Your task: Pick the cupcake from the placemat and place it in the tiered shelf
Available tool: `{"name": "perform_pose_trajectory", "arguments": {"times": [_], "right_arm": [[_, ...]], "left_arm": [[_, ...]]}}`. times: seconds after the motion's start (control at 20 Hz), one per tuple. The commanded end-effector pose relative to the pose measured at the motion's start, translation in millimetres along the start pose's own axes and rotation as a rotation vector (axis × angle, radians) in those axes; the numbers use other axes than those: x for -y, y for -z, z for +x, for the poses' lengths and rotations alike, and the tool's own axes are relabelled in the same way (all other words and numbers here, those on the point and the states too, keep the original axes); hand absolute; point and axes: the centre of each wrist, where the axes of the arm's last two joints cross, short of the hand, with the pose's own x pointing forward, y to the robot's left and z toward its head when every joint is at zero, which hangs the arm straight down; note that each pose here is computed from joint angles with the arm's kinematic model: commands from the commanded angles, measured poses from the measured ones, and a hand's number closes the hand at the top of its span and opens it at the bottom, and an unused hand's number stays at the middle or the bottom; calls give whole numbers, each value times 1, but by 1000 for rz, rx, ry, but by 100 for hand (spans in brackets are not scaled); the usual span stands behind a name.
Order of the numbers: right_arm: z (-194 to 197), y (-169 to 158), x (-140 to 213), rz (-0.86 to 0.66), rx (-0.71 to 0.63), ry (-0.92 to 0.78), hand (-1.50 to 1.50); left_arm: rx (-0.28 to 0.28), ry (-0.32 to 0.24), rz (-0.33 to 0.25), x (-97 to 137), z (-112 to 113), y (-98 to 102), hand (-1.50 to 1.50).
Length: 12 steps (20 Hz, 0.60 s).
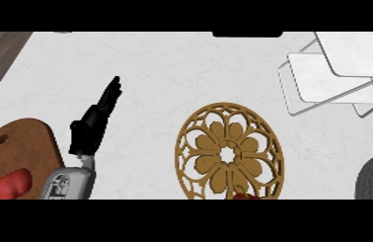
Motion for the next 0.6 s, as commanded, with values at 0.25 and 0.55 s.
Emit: {"name": "perform_pose_trajectory", "arguments": {"times": [0.25,0.55], "right_arm": [[-23,9,20,-66,-138,-172,-150],[-36,1,32,-74,-159,35,-150]], "left_arm": [[-1,-7,7,-12,-6,-4,0],[-2,10,21,1,-2,0,0]]}}
